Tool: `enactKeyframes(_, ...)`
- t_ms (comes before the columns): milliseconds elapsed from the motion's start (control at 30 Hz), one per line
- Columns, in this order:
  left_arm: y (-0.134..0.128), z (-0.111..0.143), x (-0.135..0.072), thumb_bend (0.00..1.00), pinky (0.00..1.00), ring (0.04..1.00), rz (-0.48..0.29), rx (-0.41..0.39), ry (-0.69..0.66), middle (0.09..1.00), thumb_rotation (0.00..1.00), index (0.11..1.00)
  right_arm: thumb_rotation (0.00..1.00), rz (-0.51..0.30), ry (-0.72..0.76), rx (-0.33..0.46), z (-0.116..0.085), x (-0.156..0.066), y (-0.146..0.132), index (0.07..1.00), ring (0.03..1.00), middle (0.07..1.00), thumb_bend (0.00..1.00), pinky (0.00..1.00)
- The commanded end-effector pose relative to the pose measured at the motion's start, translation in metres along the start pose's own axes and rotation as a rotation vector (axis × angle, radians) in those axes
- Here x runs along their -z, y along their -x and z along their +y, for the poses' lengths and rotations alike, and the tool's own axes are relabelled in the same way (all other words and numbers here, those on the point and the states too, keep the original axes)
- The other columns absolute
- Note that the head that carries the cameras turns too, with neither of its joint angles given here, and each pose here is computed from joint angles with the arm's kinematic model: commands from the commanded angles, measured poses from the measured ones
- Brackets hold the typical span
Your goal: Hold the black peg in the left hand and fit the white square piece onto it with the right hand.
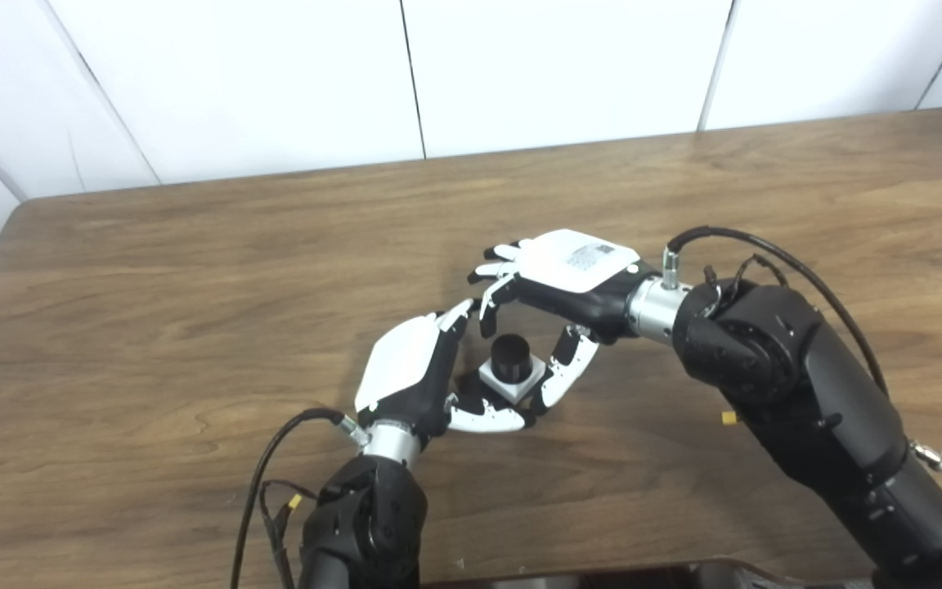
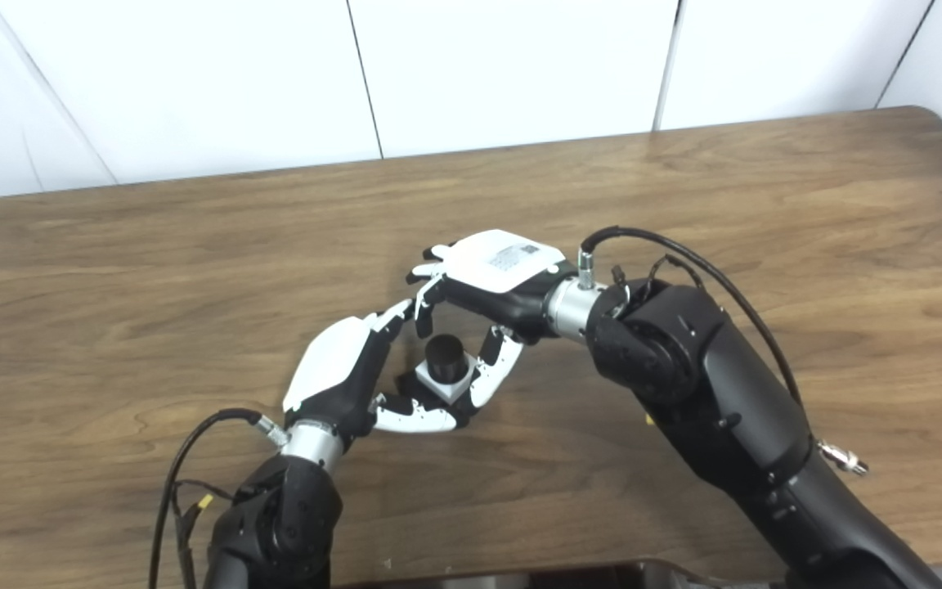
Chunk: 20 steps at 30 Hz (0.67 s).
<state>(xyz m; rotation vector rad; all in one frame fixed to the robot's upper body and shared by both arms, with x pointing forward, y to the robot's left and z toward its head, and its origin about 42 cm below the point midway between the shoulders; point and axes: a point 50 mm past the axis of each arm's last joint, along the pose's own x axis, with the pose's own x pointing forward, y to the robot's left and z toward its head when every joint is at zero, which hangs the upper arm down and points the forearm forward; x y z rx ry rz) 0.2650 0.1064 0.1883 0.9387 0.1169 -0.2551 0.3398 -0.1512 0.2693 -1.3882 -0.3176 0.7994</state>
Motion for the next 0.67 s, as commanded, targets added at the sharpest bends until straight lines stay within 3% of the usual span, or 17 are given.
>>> enactKeyframes(0,0.001,0.011,-0.001,1.00,0.81,0.937,0.003,-0.044,0.008,0.905,0.23,0.920,0.29,-0.007,0.008,0.079,-0.021,-0.001,0.000,0.677,1.000,0.934,0.93,1.00)
enactKeyframes(233,0.005,0.028,0.012,1.00,0.82,0.935,0.017,-0.087,0.005,0.920,0.26,0.941,0.29,0.013,-0.034,0.097,-0.028,0.005,0.002,0.707,1.000,0.934,0.93,0.99)
enactKeyframes(367,0.008,0.043,0.024,0.97,0.86,0.954,0.061,-0.094,0.013,0.939,0.29,0.961,0.30,0.035,-0.113,0.116,-0.029,0.015,0.008,0.740,1.000,0.941,0.92,0.96)
enactKeyframes(467,0.011,0.050,0.038,0.92,0.84,0.951,0.060,-0.134,0.082,0.941,0.40,0.962,0.33,0.052,-0.200,0.135,-0.028,0.025,0.014,0.777,0.998,0.945,0.91,0.95)
enactKeyframes(500,0.012,0.051,0.045,0.81,0.80,0.914,0.044,-0.172,0.170,0.921,0.58,0.936,0.44,0.062,-0.235,0.149,-0.025,0.030,0.016,0.857,0.976,0.943,0.86,0.89)
enactKeyframes(533,0.012,0.051,0.051,0.79,0.79,0.909,0.030,-0.209,0.243,0.918,0.60,0.932,0.47,0.071,-0.270,0.162,-0.023,0.035,0.018,0.872,0.972,0.943,0.85,0.88)
enactKeyframes(567,0.013,0.051,0.056,0.71,0.78,0.885,0.014,-0.243,0.325,0.910,0.74,0.929,0.62,0.084,-0.315,0.173,-0.019,0.040,0.020,0.948,0.968,0.956,0.79,0.84)
enactKeyframes(633,0.011,0.048,0.065,0.63,0.81,0.891,-0.028,-0.299,0.463,0.920,0.86,0.940,0.75,0.095,-0.422,0.204,-0.011,0.047,0.021,0.984,0.967,0.972,0.74,0.84)
